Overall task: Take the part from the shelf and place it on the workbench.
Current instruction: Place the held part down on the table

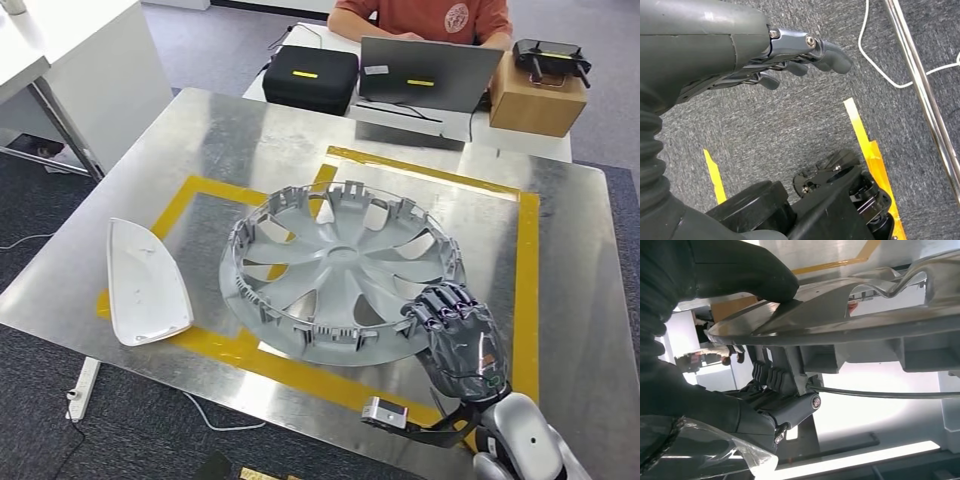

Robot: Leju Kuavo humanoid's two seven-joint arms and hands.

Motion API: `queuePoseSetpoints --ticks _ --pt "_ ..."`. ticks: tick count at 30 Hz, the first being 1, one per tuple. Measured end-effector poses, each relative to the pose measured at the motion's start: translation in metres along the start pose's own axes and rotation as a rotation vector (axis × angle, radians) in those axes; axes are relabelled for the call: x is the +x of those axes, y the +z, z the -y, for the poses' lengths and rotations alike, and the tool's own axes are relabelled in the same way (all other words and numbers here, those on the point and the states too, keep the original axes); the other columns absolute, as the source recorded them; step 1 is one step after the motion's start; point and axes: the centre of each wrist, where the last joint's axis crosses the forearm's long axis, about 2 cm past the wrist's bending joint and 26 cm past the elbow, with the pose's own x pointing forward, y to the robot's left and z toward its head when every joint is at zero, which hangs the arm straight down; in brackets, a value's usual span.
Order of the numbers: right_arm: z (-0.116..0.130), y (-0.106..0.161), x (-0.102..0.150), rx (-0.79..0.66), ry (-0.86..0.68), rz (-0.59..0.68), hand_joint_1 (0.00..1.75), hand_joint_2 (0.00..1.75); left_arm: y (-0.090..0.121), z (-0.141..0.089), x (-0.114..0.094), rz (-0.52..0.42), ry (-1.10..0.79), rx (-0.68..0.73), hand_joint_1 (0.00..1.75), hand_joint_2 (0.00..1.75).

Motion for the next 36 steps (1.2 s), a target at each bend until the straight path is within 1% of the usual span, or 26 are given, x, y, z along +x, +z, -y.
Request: queuePoseSetpoints --ticks 10,20,24,28,36 --pt "-0.002 0.001 0.003 0.021 -0.031 -0.011 1.75 1.75 0.001 0.003 -0.001 -0.011 -0.007 -0.012 0.0 1.75" --pt "-0.012 0.006 0.0 0.114 -0.023 -0.035 1.75 1.75 0.001 0.004 -0.001 -0.012 -0.014 -0.018 0.0 1.75" --pt "-0.016 0.006 -0.001 0.143 0.009 -0.038 1.75 1.75 0.001 0.004 -0.001 -0.015 -0.017 -0.021 0.0 1.75" --pt "-0.025 0.006 -0.003 0.186 0.051 -0.045 1.75 1.75 0.001 0.005 0.0 -0.024 -0.021 -0.026 0.0 1.75" --pt "-0.035 0.005 -0.005 0.216 0.071 -0.048 1.75 1.75 0.001 0.006 0.0 -0.034 -0.021 -0.028 0.0 1.75"
